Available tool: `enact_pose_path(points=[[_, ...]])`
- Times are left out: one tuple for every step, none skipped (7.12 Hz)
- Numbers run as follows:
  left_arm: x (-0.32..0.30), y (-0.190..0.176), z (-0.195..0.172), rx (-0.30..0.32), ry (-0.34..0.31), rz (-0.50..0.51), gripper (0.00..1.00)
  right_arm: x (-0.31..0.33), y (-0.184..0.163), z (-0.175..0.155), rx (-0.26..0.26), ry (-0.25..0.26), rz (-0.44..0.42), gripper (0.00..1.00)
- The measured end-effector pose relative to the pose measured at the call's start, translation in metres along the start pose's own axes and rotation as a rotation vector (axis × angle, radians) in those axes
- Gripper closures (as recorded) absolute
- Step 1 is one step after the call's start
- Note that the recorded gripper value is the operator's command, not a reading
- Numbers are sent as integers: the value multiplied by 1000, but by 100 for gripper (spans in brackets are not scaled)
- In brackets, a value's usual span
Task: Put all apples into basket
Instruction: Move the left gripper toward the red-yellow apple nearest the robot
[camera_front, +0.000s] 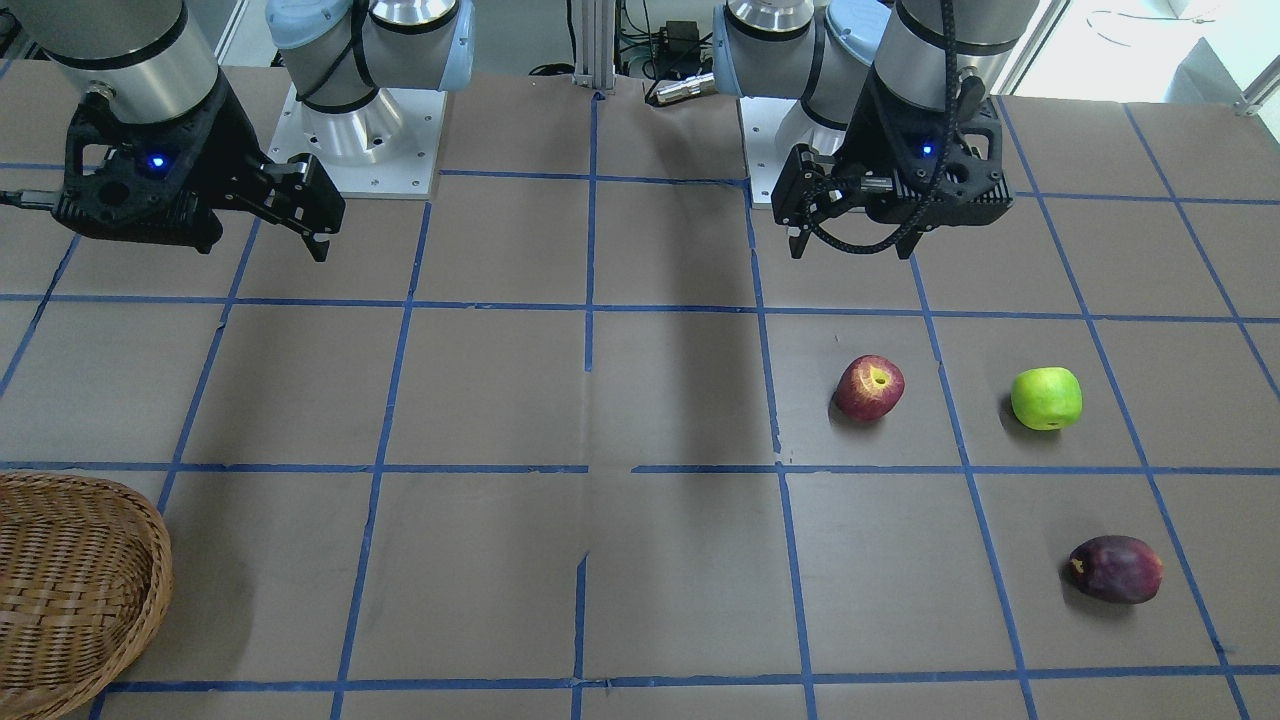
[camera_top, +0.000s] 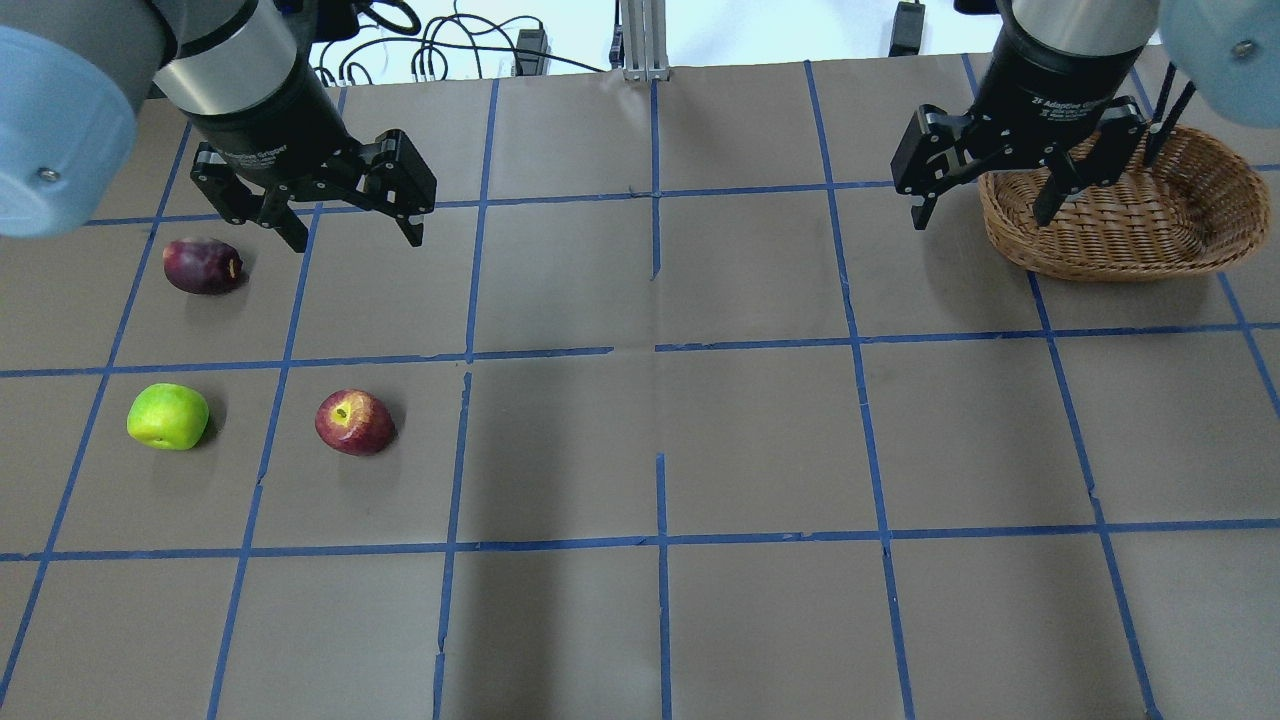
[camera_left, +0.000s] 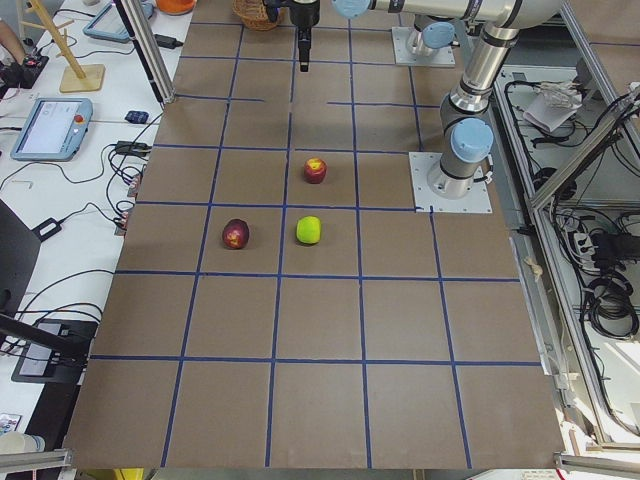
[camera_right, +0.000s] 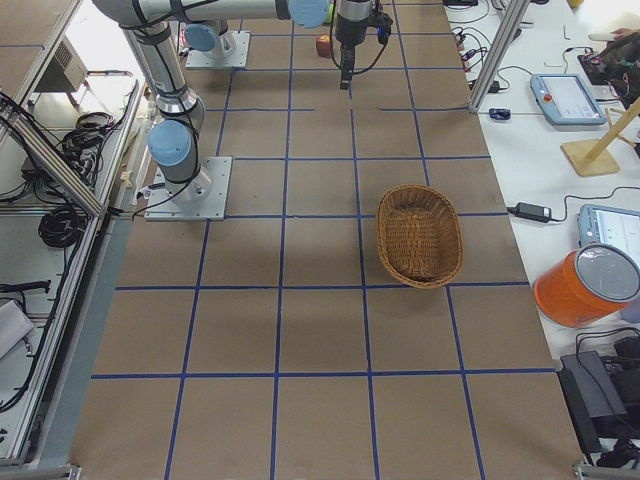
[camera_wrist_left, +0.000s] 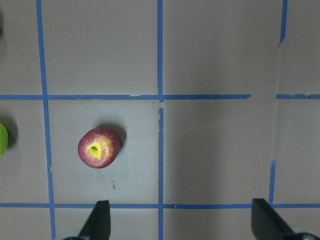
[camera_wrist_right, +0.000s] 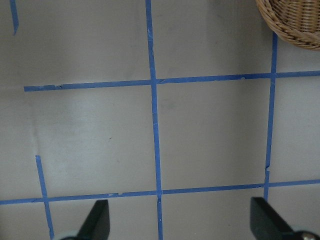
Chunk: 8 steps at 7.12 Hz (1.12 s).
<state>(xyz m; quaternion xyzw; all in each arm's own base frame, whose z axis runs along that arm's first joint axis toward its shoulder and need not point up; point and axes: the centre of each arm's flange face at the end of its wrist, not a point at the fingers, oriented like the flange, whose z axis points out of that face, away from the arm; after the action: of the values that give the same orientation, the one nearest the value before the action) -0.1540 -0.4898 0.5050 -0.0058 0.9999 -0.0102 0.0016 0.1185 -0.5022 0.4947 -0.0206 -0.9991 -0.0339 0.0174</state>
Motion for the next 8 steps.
enact_pose_path(points=[[0, 0, 0, 1, 1, 0, 0, 1, 1, 3, -5, 0, 2, 0], [0, -1, -1, 2, 0, 0, 0, 1, 1, 4, -5, 0, 4, 0], [0, -1, -1, 2, 0, 0, 0, 1, 1, 4, -1, -1, 5, 0], [0, 0, 0, 0, 0, 1, 0, 1, 1, 4, 1, -1, 6, 0], [0, 2, 3, -5, -3, 7, 0, 1, 1, 4, 2, -2, 6, 0], [-5, 3, 13, -24, -5, 50, 0, 1, 0, 4, 6, -4, 6, 0], [-21, -4, 43, -45, -4, 119, 0, 1, 0, 3, 8, -2, 8, 0], [-45, -16, 96, -40, -5, 144, 0, 2, 0, 3, 9, -2, 8, 0]])
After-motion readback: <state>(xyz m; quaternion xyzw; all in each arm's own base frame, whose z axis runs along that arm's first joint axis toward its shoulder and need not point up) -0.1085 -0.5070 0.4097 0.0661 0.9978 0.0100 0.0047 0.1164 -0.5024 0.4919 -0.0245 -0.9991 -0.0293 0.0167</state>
